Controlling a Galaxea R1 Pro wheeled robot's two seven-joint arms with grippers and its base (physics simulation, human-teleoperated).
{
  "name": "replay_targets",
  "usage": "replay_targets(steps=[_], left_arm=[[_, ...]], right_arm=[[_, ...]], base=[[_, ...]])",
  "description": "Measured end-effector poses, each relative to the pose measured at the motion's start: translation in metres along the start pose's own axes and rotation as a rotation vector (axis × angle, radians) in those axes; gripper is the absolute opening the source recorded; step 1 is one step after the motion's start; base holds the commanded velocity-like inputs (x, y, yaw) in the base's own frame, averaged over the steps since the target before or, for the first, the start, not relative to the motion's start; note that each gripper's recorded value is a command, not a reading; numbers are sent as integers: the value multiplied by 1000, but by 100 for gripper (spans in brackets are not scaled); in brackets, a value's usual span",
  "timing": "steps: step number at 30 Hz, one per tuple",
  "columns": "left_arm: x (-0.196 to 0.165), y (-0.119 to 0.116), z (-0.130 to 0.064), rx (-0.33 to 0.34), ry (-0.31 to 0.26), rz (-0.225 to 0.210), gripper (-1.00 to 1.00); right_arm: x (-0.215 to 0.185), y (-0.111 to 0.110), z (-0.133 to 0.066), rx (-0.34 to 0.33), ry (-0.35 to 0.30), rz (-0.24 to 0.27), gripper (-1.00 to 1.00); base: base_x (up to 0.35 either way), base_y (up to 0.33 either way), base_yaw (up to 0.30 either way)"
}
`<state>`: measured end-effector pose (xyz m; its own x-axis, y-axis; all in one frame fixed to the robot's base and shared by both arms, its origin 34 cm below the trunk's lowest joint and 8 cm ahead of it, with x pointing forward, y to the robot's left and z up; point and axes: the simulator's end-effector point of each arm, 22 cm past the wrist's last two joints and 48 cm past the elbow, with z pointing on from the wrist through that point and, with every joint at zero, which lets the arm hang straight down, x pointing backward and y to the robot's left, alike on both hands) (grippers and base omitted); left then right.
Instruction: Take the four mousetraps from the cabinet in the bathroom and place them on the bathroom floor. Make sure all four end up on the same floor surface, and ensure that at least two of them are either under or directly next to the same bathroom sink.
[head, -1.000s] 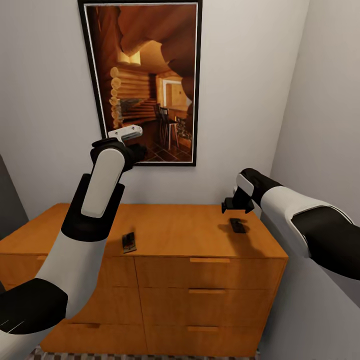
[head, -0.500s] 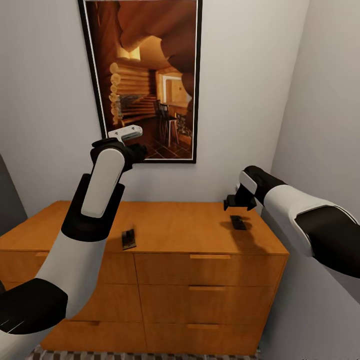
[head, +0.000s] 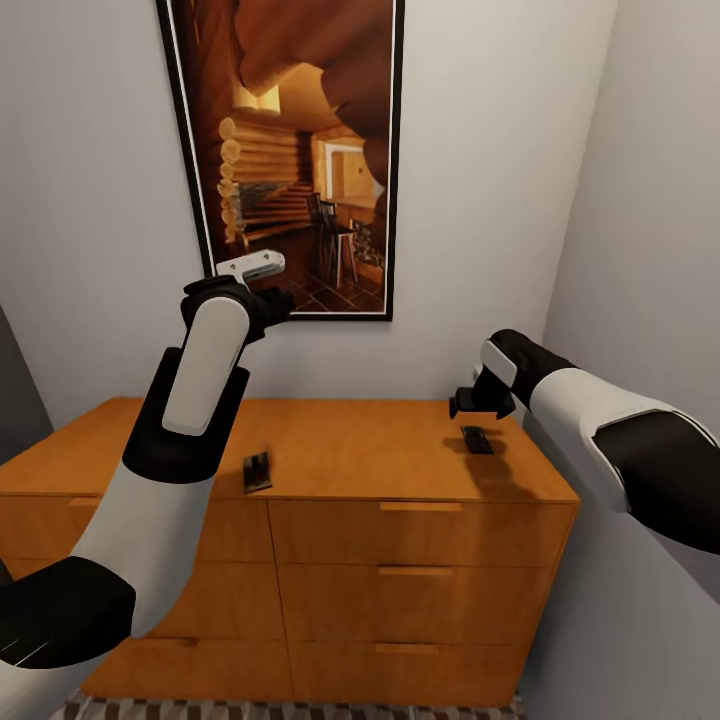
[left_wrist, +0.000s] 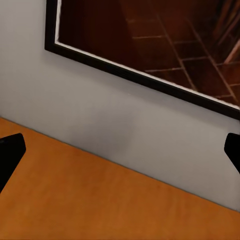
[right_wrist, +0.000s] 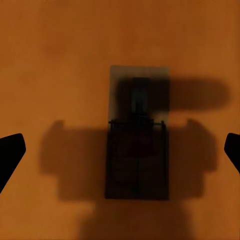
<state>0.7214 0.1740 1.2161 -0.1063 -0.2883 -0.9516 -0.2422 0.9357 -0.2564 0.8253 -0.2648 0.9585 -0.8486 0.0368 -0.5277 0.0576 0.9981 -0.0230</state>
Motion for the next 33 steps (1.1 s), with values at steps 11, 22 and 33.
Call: replay_targets(steps=[11,22,33], left_arm=[[20,6,1,0,0,0,100],[35,11,1,0,-1,0,100],[55,17,2,0,-1,0,100]], right_arm=[[13,0,16,1,-1,1,100],[23,-1,28,4,-2,-2,100],[36,-1,43,6,-3,-2,100]], base=[[0,0,0],[0,0,0],[0,0,0]])
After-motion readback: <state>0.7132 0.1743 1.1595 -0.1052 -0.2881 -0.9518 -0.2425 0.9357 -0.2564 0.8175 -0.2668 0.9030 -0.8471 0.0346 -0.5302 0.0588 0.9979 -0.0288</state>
